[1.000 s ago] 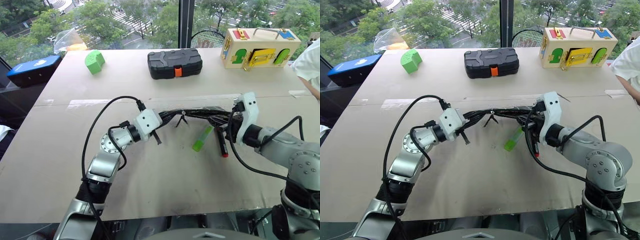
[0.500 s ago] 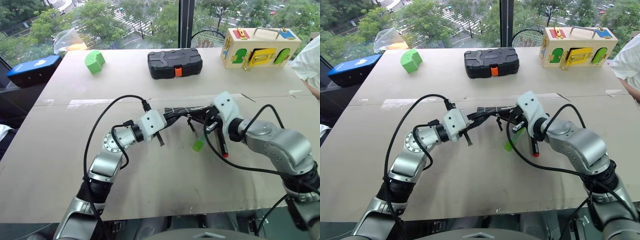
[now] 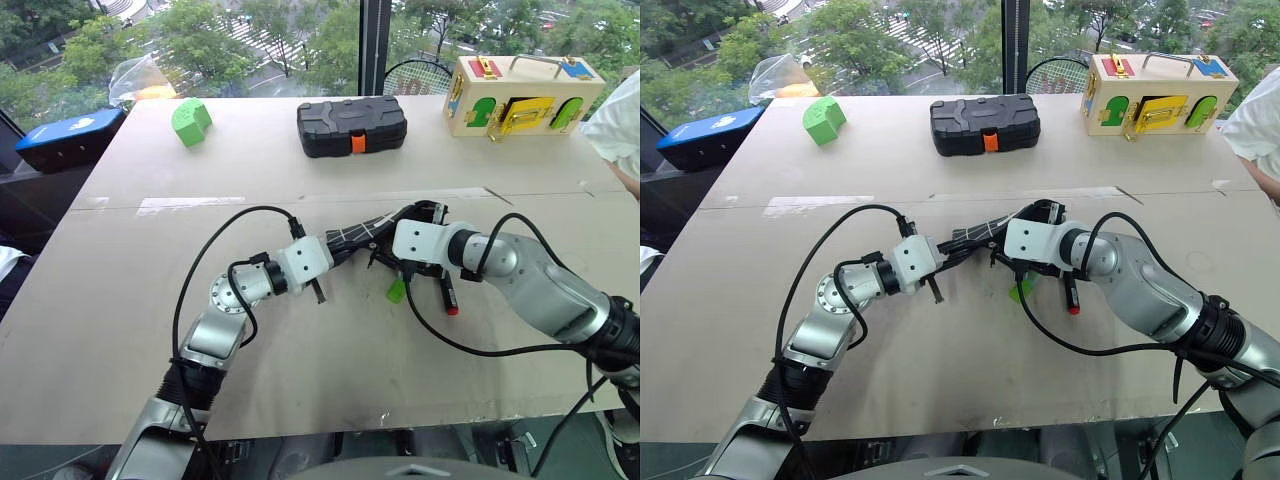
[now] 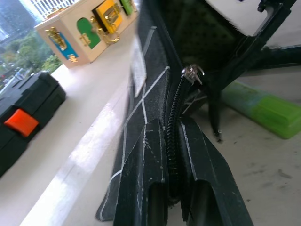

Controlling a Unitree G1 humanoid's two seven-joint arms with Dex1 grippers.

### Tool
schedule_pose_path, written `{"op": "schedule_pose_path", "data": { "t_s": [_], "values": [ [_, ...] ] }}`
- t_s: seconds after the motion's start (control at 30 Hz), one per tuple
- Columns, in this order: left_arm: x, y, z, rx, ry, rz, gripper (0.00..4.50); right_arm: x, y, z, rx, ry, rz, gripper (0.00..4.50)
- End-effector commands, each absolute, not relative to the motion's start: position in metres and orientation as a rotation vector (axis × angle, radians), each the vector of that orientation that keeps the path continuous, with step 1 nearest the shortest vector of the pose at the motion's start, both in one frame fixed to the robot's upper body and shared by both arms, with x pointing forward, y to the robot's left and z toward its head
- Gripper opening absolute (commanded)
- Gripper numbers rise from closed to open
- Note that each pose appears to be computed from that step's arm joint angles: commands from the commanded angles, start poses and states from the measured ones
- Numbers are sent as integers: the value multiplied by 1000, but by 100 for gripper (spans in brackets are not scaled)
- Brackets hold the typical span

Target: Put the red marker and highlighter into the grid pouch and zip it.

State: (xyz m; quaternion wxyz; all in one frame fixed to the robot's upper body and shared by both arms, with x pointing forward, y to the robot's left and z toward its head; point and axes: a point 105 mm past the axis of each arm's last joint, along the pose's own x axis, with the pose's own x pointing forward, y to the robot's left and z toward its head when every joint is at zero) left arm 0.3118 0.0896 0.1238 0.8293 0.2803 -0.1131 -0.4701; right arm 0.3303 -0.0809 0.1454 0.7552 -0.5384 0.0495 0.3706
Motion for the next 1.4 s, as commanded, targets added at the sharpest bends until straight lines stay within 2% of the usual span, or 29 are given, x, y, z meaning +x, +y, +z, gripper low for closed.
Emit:
{"op": "schedule_pose_path", "data": {
  "t_s": [0.03,0.17,0.3,0.43,0.57,0.73,0.87,0.97,1.03,1.1,1.2,1.4],
  "values": [
    [316,98,136,606,-278,-948,0,338,-99,160,-1200,102,730,437],
    [321,101,138,607,-269,-918,0,331,-102,173,-1002,116,699,437],
    [333,110,142,599,-246,-861,0,305,-103,185,-649,167,744,437],
    [338,112,147,602,-246,-851,0,278,-114,189,-442,214,733,437],
    [339,110,151,613,-255,-853,0,258,-132,162,-328,358,613,437],
    [341,107,156,625,-272,-867,0,257,-156,124,-232,505,339,437],
    [340,104,158,632,-278,-878,0,254,-158,98,-183,575,245,437],
    [340,103,160,637,-281,-884,0,254,-157,83,-154,601,199,360],
    [341,103,160,639,-282,-884,0,254,-157,82,-146,592,185,249],
    [341,104,160,640,-281,-885,0,255,-158,84,-147,579,181,177],
    [340,103,160,640,-281,-887,0,257,-161,89,-156,553,179,33],
    [340,102,160,636,-282,-887,0,248,-177,106,-237,520,260,29]
  ]
}}
